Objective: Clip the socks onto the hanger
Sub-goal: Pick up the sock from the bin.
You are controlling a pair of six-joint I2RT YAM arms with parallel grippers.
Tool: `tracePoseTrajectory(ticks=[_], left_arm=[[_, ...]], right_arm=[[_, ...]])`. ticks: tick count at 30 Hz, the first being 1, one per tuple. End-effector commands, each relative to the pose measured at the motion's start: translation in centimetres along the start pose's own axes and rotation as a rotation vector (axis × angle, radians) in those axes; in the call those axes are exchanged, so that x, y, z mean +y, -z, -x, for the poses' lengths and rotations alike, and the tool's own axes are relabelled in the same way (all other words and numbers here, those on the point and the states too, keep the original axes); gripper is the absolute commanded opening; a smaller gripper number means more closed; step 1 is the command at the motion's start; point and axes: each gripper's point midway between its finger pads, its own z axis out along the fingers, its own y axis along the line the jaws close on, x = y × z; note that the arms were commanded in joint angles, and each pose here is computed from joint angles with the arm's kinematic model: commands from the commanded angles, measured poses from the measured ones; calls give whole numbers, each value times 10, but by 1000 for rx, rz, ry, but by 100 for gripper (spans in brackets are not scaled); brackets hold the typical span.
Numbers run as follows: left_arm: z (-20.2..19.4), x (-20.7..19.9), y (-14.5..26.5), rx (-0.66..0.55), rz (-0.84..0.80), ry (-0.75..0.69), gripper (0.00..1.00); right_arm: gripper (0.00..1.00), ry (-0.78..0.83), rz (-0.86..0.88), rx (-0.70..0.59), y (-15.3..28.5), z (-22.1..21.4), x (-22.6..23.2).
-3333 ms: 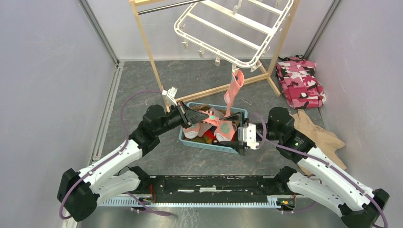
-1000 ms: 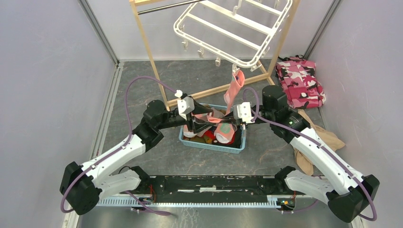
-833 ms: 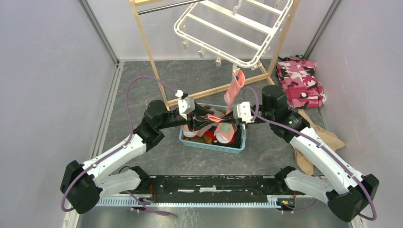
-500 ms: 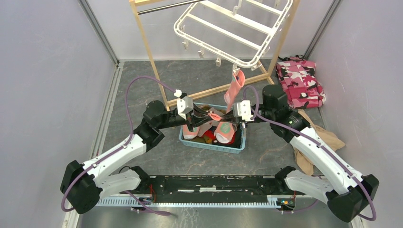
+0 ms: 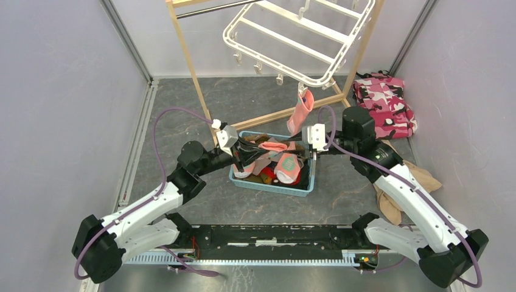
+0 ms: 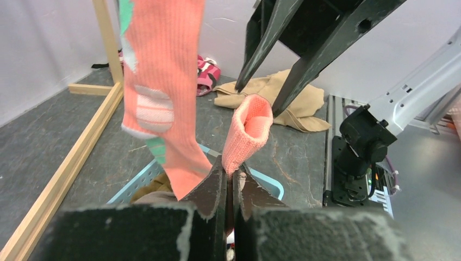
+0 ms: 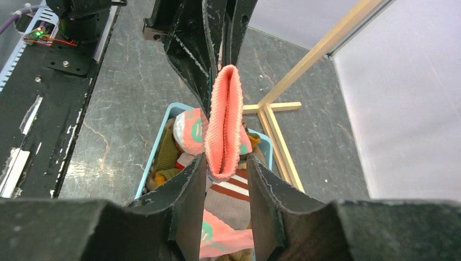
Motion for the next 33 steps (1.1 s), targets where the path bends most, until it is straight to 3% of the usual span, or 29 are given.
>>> tracePoseTrajectory(ticks=[1,12,20,33], left_arm=[[18,9,4,-94,80,16,2],[26,9,6,-132,88,10,2],[43,-5,-1,-167,-1,25,2],[72,-51,-28,-168,-219,10,2]], right_arm=[[40,73,-58,-25,12,28,-15],[48,108,-150,-29,31,46,-26],[48,-42,-281,-80,67,48,-51],[48,-177,-556,58,140,-14,-85]])
